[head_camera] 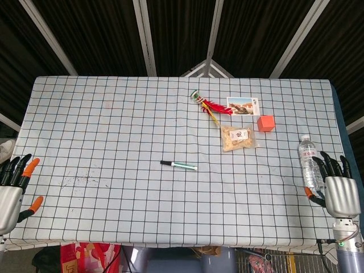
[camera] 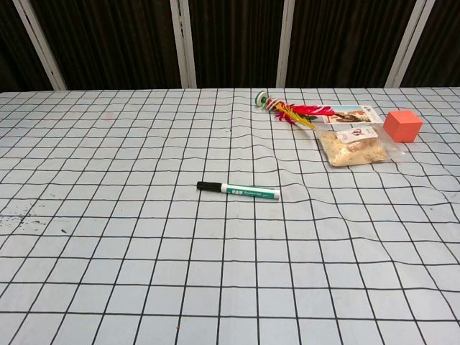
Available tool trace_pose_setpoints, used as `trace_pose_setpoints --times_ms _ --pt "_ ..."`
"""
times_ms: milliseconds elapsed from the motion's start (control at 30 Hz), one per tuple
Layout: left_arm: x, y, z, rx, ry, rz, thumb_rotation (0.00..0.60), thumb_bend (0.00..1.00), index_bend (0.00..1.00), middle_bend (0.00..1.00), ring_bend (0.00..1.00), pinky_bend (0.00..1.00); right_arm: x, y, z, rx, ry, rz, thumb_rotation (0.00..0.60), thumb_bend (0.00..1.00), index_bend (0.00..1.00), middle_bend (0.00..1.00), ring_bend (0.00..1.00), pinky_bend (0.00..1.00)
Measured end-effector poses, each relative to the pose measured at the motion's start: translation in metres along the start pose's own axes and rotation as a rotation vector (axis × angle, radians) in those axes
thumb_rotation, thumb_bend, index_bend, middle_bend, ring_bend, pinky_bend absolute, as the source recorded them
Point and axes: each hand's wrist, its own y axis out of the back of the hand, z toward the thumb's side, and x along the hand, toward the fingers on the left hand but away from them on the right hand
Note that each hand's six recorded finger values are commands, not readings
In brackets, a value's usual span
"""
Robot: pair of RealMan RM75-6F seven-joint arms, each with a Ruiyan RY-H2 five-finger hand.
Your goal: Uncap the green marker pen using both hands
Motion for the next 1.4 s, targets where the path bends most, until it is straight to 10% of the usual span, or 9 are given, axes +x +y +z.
trace_pose_setpoints --times_ms 567,1000,1400 --pt "0.004 -0.001 0.003 0.015 -0.003 0.000 0.600 0.38 0.10 0.01 0.00 0.01 -0.056 -0.024 0.135 -0.040 0.165 0.090 0.600 0.24 0.31 0.13 0.16 0.04" --pt "0.009 -0.013 -0.019 0.041 0.048 -0.025 0.600 0.38 0.10 0.01 0.00 0.01 -0.090 -0.084 0.275 -0.100 0.264 0.283 0.600 0.24 0.34 0.13 0.16 0.04" --pt "0.018 -0.021 -0.023 0.069 0.056 -0.025 0.600 0.38 0.10 0.01 0.00 0.01 -0.105 -0.132 0.324 -0.077 0.261 0.356 0.600 0.24 0.40 0.13 0.16 0.04"
